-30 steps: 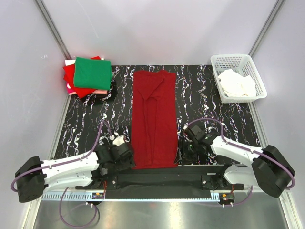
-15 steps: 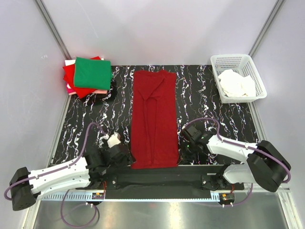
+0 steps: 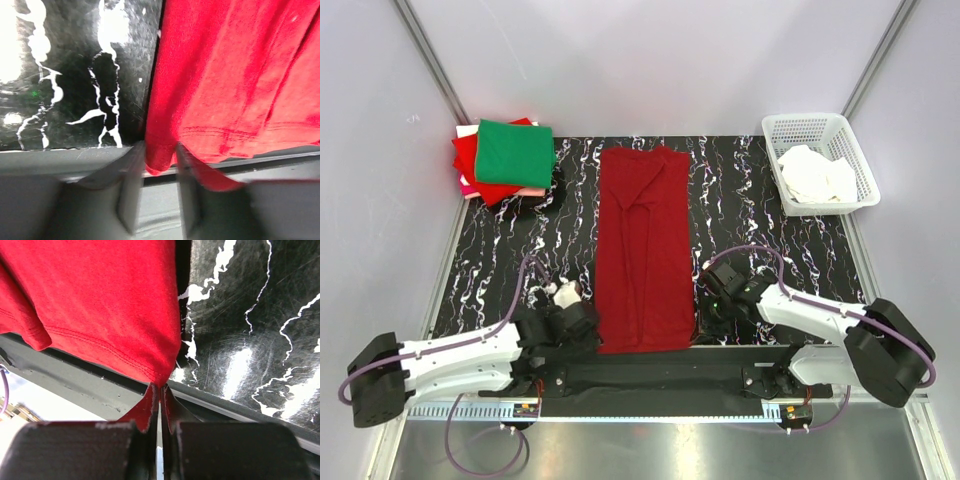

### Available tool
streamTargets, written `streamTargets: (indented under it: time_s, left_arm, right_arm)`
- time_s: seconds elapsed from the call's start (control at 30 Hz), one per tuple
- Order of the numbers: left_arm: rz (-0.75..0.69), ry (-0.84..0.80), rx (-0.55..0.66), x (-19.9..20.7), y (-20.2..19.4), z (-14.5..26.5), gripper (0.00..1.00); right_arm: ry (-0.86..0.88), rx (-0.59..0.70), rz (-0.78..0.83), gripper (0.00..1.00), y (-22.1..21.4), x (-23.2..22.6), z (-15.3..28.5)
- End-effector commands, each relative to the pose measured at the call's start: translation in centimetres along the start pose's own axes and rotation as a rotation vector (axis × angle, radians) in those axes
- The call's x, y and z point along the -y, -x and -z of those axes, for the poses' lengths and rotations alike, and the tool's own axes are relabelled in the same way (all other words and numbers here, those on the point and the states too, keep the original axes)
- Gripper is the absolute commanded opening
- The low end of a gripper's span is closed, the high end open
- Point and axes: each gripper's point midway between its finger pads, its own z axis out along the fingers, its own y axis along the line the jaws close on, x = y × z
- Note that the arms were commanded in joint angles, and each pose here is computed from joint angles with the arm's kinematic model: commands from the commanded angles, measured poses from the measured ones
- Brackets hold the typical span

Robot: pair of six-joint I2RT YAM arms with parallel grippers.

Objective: Fold and stack the t-shirts
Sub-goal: Fold the tshirt

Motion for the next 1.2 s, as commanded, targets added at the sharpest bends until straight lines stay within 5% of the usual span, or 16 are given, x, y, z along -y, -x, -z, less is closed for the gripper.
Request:
streamTargets:
  time_s: [0.0,0.1,0.67,1.17]
  left_arm:
    - [-0.017,0.059,0.059,-0.7,1.0,-1.2,0.18]
    - [-0.051,0.066,0.060,0.0,1.2,-1.3,0.00]
    - [-0.237,0.033,0.062,7.4,-1.6,6.9,0.00]
    - [-0.264,-0.003,0.271,9.5,9.1,11.1,0.07]
  right_arm:
    - [0.023,0.057,0.012,0.00,0.9,-0.8,0.4]
    - [0.029,0.068,0.010,0.00,0.8,-0.8,0.8]
    - [0.177,0.109,-0.056,0.00,-3.1,-1.7,8.1]
    - [0.076,0.429,0.097,0.00,8.7,-9.0,14.2]
